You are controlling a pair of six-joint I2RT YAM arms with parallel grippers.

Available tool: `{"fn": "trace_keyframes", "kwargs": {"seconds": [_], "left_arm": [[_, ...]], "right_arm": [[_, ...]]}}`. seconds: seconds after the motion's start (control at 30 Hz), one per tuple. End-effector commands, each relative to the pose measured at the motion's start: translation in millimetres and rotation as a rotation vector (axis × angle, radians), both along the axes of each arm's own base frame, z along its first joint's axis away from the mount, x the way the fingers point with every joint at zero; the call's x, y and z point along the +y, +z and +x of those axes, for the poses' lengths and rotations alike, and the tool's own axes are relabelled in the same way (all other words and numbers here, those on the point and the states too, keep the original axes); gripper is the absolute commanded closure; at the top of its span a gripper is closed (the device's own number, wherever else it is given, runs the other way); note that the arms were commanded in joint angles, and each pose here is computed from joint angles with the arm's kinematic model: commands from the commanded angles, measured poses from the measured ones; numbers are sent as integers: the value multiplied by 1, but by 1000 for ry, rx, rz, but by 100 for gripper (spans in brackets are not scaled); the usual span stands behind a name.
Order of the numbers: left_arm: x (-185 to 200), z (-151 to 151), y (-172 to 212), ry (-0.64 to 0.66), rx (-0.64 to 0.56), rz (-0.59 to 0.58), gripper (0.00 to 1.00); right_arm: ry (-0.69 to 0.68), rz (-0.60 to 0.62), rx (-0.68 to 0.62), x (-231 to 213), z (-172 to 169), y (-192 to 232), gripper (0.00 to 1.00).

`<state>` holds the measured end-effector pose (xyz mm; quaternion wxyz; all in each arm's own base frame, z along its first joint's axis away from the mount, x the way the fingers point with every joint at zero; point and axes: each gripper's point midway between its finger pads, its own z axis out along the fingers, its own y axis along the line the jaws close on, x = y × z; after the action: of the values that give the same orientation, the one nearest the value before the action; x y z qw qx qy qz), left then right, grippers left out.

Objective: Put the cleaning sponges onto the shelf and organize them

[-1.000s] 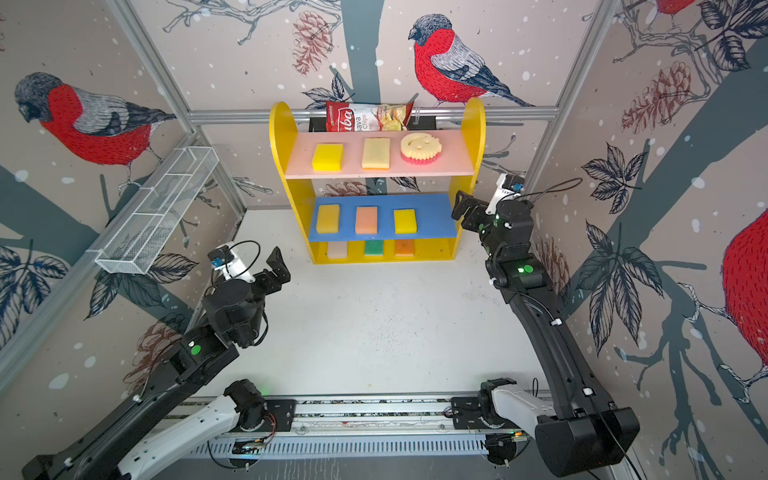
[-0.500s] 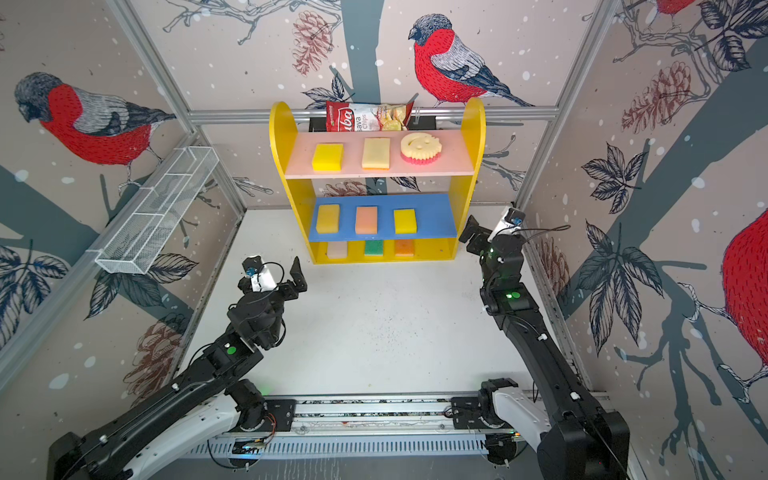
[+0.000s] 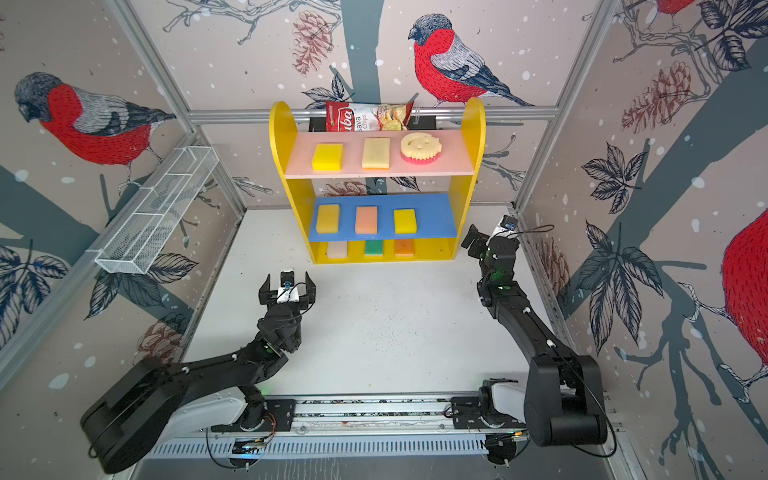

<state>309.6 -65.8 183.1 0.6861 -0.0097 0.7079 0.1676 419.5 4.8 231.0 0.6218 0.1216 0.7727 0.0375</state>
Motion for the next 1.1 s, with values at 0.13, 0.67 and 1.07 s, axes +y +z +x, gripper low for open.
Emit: {"fn": "trace_keyframes", "kwargs": {"seconds": [0.13, 0.67, 1.07], "left_arm": [[4, 11, 22, 6, -123, 8, 1], [48, 42, -30, 53, 23, -131, 1], [74, 78, -56, 30, 182, -285, 1]], "right_arm": [[-39, -30, 35, -9, -9, -31, 1], [-139, -68, 74, -21, -9, -79, 0], [-213, -64, 7, -32, 7, -73, 1]]}}
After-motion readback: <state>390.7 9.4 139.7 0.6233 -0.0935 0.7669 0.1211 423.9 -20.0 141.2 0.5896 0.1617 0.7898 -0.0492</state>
